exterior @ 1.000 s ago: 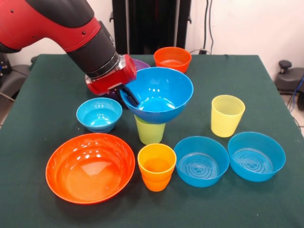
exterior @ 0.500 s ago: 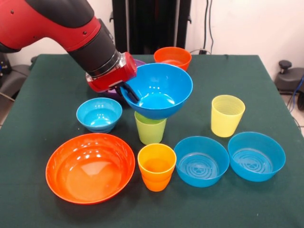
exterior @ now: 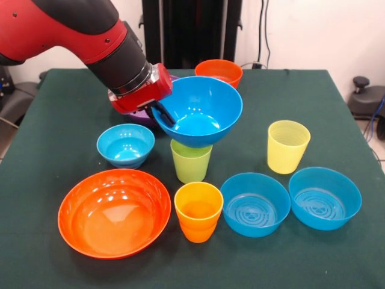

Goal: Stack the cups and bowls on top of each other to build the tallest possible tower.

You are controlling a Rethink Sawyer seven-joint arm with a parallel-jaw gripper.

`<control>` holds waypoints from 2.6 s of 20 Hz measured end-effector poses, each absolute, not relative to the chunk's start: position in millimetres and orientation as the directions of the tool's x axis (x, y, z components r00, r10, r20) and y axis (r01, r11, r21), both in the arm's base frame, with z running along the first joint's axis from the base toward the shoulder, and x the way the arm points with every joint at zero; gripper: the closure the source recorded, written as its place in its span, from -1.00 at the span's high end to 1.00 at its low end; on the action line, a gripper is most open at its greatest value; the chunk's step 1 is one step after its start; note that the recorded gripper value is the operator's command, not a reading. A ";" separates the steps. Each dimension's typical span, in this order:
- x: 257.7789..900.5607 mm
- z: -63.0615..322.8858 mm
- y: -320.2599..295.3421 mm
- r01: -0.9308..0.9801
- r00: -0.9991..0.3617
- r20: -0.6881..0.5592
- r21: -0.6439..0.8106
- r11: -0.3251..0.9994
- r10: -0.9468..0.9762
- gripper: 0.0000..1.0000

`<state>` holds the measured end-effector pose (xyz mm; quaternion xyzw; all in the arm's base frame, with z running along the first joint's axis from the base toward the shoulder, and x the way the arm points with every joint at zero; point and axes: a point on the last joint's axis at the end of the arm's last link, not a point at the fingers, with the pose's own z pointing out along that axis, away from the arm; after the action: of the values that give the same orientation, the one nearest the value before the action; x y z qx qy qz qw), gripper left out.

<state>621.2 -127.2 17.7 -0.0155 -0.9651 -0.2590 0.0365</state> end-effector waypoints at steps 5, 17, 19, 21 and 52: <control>621.0 17.5 -127.4 0.047 -0.997 0.077 0.497 0.867 0.009 -1.00; 618.4 16.6 -136.9 0.056 -0.997 0.076 0.493 0.869 0.021 -1.00; 617.3 16.4 -141.5 0.062 -0.997 0.076 0.492 0.869 0.028 -1.00; 616.7 16.3 -143.8 0.064 -0.997 0.075 0.491 0.869 0.031 -1.00; 622.8 31.6 -156.9 0.059 -0.998 0.055 0.458 0.887 0.038 -1.00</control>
<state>622.8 -156.9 31.6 -0.0249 -0.9710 -0.2366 0.0222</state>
